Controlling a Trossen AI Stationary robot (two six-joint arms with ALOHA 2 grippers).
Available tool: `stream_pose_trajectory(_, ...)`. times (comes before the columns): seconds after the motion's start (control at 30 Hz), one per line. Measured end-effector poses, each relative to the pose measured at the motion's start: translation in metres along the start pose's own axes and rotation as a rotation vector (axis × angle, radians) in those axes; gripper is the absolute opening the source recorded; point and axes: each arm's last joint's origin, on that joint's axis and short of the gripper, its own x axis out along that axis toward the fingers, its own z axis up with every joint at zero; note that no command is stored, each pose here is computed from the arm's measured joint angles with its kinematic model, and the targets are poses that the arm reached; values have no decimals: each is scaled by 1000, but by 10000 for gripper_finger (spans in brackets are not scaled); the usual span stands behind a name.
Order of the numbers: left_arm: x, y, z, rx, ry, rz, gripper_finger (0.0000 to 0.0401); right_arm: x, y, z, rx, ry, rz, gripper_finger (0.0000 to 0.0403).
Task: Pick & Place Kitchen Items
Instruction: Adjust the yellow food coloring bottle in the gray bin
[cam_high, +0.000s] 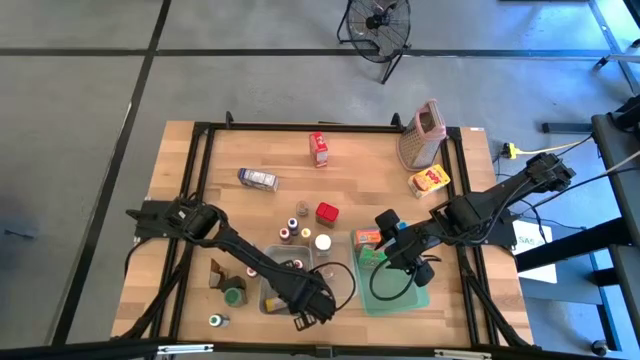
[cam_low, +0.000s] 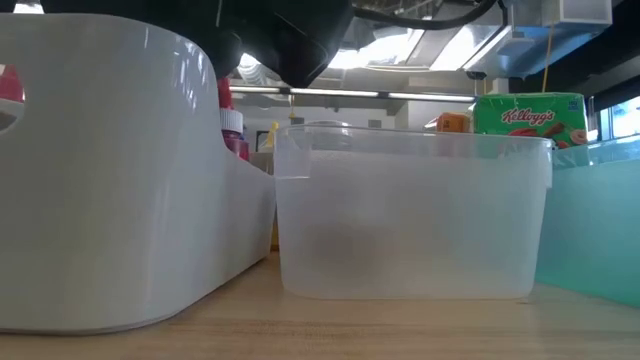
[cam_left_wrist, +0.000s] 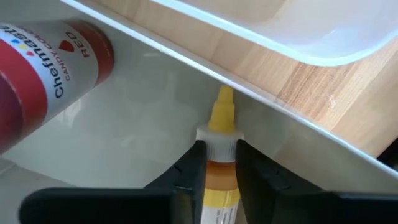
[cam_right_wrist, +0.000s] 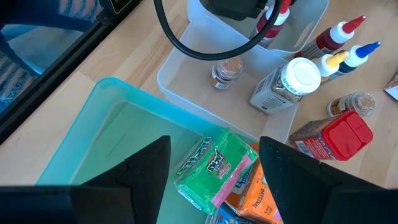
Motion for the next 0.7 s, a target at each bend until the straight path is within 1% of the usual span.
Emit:
stream_pose_trajectory(0.23,-1,0,0,5,-7,2,25,0,0,0,0,0,0,248)
stream_pose_trajectory(0.37,-1,0,0,7,-9,4,20,0,0,0,0,0,0,248)
stream_pose_trajectory(0.53,0,0,0,14,4,-7,36,0,0,0,0,0,0,248)
stream_pose_trajectory(0.7,0,1,2,9,6,-12,73,0,0,0,-1,0,0,248)
